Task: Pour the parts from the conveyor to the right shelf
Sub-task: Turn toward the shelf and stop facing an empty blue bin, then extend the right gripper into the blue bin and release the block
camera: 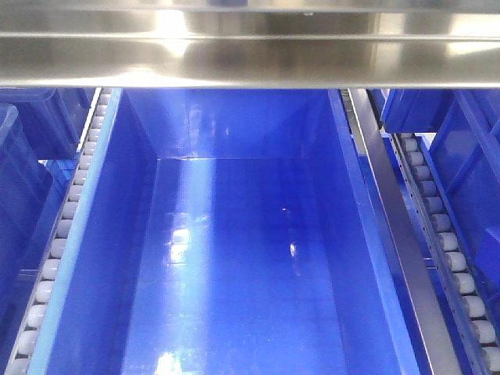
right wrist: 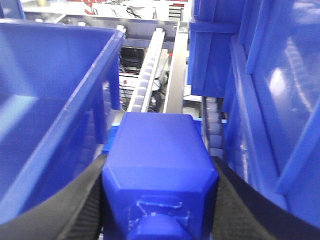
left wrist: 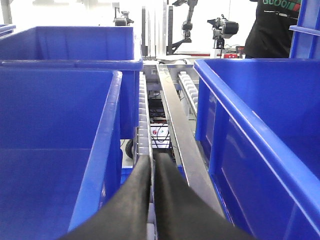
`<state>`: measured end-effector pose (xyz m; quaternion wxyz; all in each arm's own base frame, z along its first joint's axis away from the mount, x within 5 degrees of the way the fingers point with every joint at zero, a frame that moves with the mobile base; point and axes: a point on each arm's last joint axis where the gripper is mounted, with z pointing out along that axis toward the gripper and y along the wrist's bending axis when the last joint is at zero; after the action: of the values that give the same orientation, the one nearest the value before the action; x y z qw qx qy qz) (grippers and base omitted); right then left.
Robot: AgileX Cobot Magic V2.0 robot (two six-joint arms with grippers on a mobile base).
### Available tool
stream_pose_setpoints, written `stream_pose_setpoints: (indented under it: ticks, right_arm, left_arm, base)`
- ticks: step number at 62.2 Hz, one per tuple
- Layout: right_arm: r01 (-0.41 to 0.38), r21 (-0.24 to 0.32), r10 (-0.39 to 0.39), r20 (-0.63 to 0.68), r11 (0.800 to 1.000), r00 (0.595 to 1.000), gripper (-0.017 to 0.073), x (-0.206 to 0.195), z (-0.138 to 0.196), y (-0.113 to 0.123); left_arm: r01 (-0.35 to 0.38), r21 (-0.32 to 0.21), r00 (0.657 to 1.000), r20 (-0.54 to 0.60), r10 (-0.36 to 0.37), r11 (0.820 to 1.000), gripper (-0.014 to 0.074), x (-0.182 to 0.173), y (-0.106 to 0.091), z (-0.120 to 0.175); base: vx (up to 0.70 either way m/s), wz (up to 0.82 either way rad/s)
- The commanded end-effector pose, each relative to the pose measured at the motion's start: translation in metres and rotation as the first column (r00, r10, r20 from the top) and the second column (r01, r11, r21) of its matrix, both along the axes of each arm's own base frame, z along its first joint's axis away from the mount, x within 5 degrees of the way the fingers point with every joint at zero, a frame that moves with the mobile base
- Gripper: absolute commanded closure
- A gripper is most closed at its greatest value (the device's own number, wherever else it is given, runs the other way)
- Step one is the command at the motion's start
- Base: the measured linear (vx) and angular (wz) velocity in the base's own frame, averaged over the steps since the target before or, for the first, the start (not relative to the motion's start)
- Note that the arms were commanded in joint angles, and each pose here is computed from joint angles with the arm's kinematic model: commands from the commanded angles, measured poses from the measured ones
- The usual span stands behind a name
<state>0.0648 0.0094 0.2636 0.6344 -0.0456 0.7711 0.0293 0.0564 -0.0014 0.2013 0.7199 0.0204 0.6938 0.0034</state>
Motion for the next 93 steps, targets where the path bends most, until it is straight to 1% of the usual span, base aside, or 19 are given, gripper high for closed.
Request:
stream_pose_setpoints:
  ticks: [1,10,11,13,14,17,20,23,27,30,35,47,59,66,71,72,81,87,93]
  right_arm:
    - [0.020,-0.002,-0.019,0.093,1.000,0.995,0.0562,0.002,0.016,-0.002]
    - [-0.028,0.009,0.027,0.085,1.000,0.996,0.0556,0.001,0.015,0.003]
    - [-0.042,0.021,0.040,0.086,0.999,0.995,0.0554,0.001,0.015,0.004]
    - [-0.072,0.021,0.070,0.087,0.997,0.994,0.0551,0.000,0.015,0.006]
    - [-0.085,0.008,0.084,0.089,0.996,0.992,0.0550,0.000,0.015,0.007]
    - [-0.131,0.002,0.130,0.094,0.991,0.987,0.0548,0.000,0.016,0.010]
    - [-0.154,-0.003,0.153,0.095,0.988,0.984,0.0548,0.000,0.016,0.012]
    - [-0.172,0.018,0.169,0.090,0.985,0.981,0.0547,0.002,0.016,0.014]
    - [-0.191,0.064,0.186,0.073,0.979,0.980,0.0545,0.006,0.016,0.016]
    - [-0.209,0.078,0.205,0.054,0.975,0.977,0.0545,0.009,0.016,0.018]
    - [-0.242,0.051,0.241,0.026,0.969,0.970,0.0544,0.018,0.019,0.022]
    - [-0.340,0.052,0.342,-0.053,0.939,0.938,0.0544,0.044,0.036,0.038]
    - [-0.444,0.032,0.444,-0.140,0.896,0.885,0.0544,0.075,0.045,0.065]
    - [-0.468,0.025,0.466,-0.152,0.884,0.872,0.0544,0.090,0.042,0.081]
    - [-0.476,0.013,0.472,-0.156,0.879,0.868,0.0544,0.102,0.035,0.097]
    - [-0.482,0.018,0.478,-0.155,0.876,0.864,0.0544,0.103,0.034,0.100]
    - [-0.477,0.051,0.478,-0.175,0.877,0.861,0.0543,0.119,0.024,0.127]
    - [-0.480,0.070,0.483,-0.228,0.874,0.845,0.0532,0.134,0.015,0.144]
    - [-0.480,0.086,0.484,-0.284,0.873,0.828,0.0497,0.150,0.006,0.159]
  left_arm:
    - [0.002,-0.010,0.999,0.053,-0.001,1.000,0.0600,0.000,0.000,-0.003]
    - [0.002,-0.010,0.999,0.053,-0.001,1.000,0.0600,0.000,0.000,-0.003]
    - [0.002,-0.010,0.999,0.053,-0.001,1.000,0.0600,0.000,0.000,-0.003]
    - [0.002,-0.010,0.999,0.053,-0.001,1.000,0.0600,0.000,0.000,-0.003]
    - [0.002,-0.010,0.999,0.053,-0.001,1.000,0.0600,0.000,0.000,-0.003]
    - [0.002,-0.010,0.999,0.053,-0.001,1.000,0.0600,0.000,0.000,-0.003]
    - [0.002,-0.010,0.999,0.053,-0.001,1.000,0.0600,0.000,0.000,-0.003]
    - [0.002,-0.010,0.999,0.053,-0.001,1.000,0.0600,0.000,0.000,-0.003]
    - [0.002,-0.010,0.999,0.053,-0.001,1.000,0.0600,0.000,0.000,-0.003]
    - [0.002,-0.010,0.999,0.053,-0.001,1.000,0.0600,0.000,0.000,-0.003]
    - [0.002,-0.010,0.999,0.053,-0.001,1.000,0.0600,0.000,0.000,-0.003]
    - [0.002,-0.010,0.999,0.053,-0.001,1.000,0.0600,0.000,0.000,-0.003]
    - [0.002,-0.010,0.999,0.053,-0.001,1.000,0.0600,0.000,0.000,-0.003]
    - [0.002,-0.010,0.999,0.053,-0.001,1.000,0.0600,0.000,0.000,-0.003]
    - [0.002,-0.010,0.999,0.053,-0.001,1.000,0.0600,0.000,0.000,-0.003]
    - [0.002,-0.010,0.999,0.053,-0.001,1.000,0.0600,0.000,0.000,-0.003]
    - [0.002,-0.010,0.999,0.053,-0.001,1.000,0.0600,0.000,0.000,-0.003]
    - [0.002,-0.010,0.999,0.053,-0.001,1.000,0.0600,0.000,0.000,-0.003]
    - [0.002,-0.010,0.999,0.053,-0.001,1.000,0.0600,0.000,0.000,-0.003]
  base:
    - [0.00,0.00]
    - [0.00,0.00]
    - [0.00,0.00]
    - [0.00,0.00]
    - [0.00,0.00]
    - [0.00,0.00]
    - [0.00,0.00]
    - [0.00,0.00]
    - [0.00,0.00]
    - [0.00,0.00]
    - [0.00,0.00]
    - [0.00,0.00]
    - [0.00,0.00]
    - [0.00,0.00]
    - [0.00,0.00]
    - [0.00,0.00]
    - [0.00,0.00]
    - [0.00,0.00]
    - [0.00,0.00]
